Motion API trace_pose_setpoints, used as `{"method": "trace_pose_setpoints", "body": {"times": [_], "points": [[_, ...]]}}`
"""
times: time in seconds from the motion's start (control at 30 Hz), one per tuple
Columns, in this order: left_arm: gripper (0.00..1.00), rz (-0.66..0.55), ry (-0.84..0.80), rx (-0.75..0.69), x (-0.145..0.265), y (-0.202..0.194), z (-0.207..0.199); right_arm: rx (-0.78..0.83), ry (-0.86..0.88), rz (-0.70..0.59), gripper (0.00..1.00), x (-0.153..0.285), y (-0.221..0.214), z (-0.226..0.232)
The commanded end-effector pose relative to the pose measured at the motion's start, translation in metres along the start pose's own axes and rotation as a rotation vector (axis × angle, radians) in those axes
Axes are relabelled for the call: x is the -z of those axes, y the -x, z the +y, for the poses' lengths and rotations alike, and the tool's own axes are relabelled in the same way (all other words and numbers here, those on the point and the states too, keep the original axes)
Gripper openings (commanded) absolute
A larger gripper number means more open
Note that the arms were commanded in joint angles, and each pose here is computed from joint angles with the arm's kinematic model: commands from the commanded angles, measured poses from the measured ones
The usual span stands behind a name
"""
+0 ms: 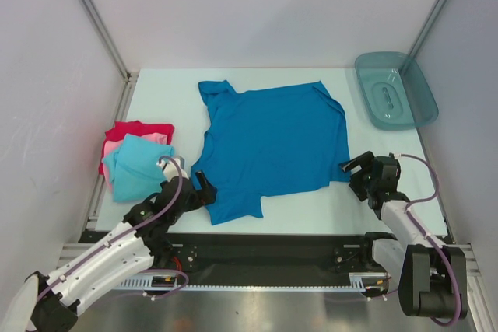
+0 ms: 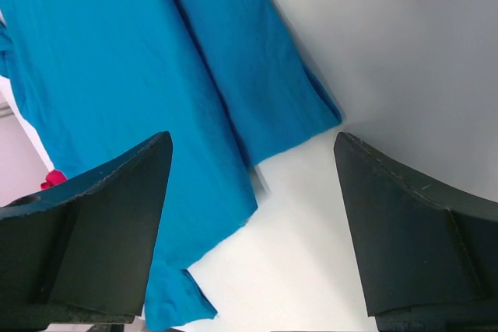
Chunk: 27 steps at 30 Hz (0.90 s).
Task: Fold and stack the t-shirts
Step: Flatten the tshirt out
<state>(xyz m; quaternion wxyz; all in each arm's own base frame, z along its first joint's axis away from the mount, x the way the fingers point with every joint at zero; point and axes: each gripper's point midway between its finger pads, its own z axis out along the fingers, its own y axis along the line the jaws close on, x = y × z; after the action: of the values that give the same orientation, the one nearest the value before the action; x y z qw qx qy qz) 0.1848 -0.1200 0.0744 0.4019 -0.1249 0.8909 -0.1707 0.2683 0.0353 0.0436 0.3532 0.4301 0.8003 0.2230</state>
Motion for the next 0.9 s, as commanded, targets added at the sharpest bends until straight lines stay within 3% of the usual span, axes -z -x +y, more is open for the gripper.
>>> {"method": "trace_pose_setpoints", "body": {"times": [0.0, 0.7, 0.83, 0.87], "points": [[0.97, -0.022, -0.004, 0.019, 0.002, 0.011, -0.008, -0.020, -0.018, 0.010, 0.89, -0.006, -0.002, -0.001], [0.95, 0.056, -0.012, 0.056, -0.036, -0.032, -0.004, -0.033, -0.022, 0.001, 0.88, -0.020, 0.002, 0.000], [0.95, 0.058, -0.015, 0.056, -0.038, -0.031, -0.008, -0.041, -0.028, 0.002, 0.83, -0.020, 0.001, -0.003], [0.95, 0.059, -0.014, 0.056, -0.038, -0.031, -0.008, -0.042, -0.031, 0.004, 0.75, -0.020, 0.001, -0.003]]}}
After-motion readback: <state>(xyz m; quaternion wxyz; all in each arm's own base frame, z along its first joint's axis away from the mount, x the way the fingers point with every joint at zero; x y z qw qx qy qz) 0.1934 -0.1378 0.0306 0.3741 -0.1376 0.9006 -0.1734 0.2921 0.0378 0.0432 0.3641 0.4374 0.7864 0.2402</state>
